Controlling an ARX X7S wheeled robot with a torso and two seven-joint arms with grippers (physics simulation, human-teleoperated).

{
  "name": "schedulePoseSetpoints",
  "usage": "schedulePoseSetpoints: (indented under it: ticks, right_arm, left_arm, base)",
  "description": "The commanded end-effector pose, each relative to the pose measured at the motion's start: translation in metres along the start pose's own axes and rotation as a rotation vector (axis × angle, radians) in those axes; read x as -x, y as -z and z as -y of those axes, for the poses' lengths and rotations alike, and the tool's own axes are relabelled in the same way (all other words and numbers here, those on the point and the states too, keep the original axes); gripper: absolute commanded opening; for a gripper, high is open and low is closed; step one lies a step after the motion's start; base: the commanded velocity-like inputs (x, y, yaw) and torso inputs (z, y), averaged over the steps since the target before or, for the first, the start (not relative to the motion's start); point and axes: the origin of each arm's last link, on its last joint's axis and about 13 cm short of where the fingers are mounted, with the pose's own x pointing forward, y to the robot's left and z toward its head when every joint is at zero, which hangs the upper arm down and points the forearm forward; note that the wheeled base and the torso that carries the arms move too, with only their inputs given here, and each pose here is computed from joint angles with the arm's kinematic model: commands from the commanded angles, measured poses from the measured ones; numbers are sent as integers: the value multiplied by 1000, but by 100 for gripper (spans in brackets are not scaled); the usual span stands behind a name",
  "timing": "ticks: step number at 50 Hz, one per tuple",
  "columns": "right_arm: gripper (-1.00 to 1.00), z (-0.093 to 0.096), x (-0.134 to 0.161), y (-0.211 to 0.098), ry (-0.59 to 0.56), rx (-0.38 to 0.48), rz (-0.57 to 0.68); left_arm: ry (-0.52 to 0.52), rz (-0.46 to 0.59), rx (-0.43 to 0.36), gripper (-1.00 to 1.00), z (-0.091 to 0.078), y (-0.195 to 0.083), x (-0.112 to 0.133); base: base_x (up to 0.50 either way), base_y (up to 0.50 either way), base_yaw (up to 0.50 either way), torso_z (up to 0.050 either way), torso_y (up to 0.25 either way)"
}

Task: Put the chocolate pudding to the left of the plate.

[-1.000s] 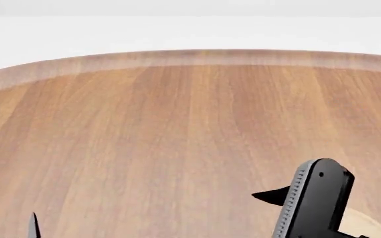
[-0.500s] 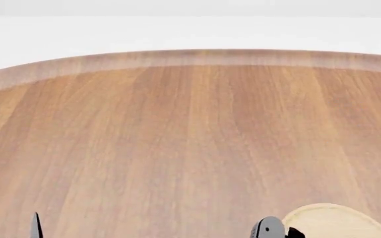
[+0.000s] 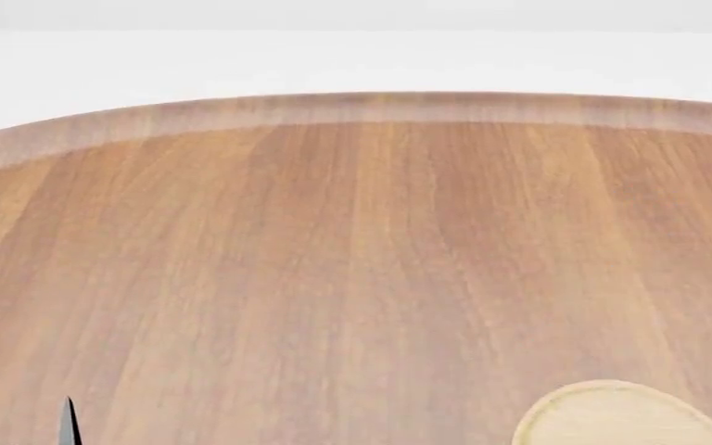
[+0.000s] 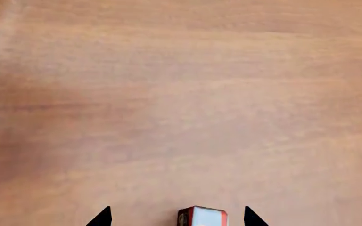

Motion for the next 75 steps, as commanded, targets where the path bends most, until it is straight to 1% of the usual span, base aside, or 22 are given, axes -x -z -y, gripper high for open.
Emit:
schedulePoseSetpoints:
  ticks: [1,11,19,23,36,46,59,63,70,75]
  right_arm:
    - [100,2,7,18,41,-58,-33]
    - [100,-3,9,23,38,-71,-44]
    - [100,-5,3,36,30,-98,-53]
    - [100,0,6,42,62,-127,-45]
    - [100,1,12,57,118,-170,-32]
    - [100,-4,0,65,95,-187,-16]
    - [100,-4,-3,72,105,-212,-15]
    - [100,-5,-3,76,106,-223,-17]
    - [100,-2,1,87,143,-257,-37]
    - [100,-5,-3,90,139,-261,-41]
  left_arm:
    - [0,-3,2,100,0,1,0]
    - [-1,-2,5,100,0,0,0]
    - [-4,1,4,100,-1,0,-1]
    - [-1,-3,5,100,0,3,-1]
    - [3,-5,3,100,1,2,-1]
    - [4,-3,2,100,0,2,-1]
    - [6,-4,1,100,1,3,-1]
    - [4,-5,2,100,0,2,-1]
    - [6,-5,3,100,1,2,-1]
    - [7,-4,2,100,1,2,-1]
  base:
    - [0,0,0,0,0]
    - [0,0,0,0,0]
    - [0,0,0,0,0]
    - [0,0,0,0,0]
    - [0,0,0,0,0]
    - [0,0,0,0,0]
    - [0,0,0,0,0]
    - [0,0,0,0,0]
    - [0,0,0,0,0]
    - [0,0,0,0,0]
